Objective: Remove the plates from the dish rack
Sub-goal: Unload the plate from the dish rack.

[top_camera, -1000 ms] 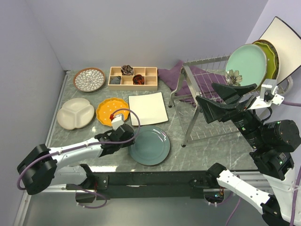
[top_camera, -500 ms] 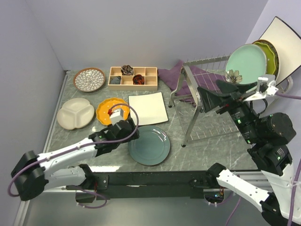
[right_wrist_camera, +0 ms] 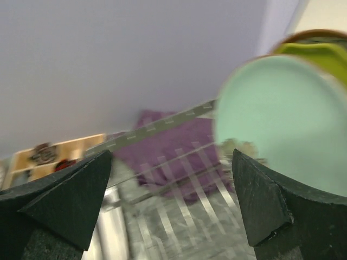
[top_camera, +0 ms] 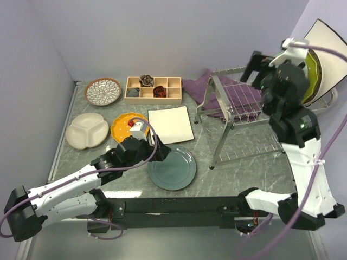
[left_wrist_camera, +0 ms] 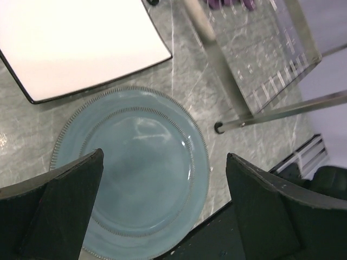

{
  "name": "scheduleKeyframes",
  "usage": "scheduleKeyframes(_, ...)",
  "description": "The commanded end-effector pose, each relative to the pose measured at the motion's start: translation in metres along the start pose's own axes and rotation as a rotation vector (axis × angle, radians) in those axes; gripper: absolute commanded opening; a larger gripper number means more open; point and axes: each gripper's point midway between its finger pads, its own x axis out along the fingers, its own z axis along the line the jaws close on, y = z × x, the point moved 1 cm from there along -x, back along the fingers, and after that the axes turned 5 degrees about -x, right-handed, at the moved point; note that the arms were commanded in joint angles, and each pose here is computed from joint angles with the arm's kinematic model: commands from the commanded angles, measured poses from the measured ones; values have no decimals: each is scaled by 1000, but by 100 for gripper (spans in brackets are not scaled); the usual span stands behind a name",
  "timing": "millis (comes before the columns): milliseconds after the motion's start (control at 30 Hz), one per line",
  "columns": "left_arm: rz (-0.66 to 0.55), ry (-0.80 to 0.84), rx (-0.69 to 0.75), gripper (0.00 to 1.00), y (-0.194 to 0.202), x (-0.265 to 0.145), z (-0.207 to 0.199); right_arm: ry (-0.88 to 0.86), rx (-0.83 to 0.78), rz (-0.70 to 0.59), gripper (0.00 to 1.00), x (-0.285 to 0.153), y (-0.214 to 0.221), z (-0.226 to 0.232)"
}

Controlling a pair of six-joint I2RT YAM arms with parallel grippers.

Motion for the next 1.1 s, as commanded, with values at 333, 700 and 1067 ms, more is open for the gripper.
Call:
scheduleKeyframes(333, 12, 31, 71, 99, 9, 0, 5, 239, 40, -37, 93, -36, -19, -94)
scheduleKeyframes(700, 10, 52, 71, 99, 8, -1, 1, 245, -3, 5, 91, -30, -9, -119)
scheduleKeyframes(1067, 9, 53, 67, 99, 9, -1, 2, 134, 32, 89, 81, -1, 13, -124)
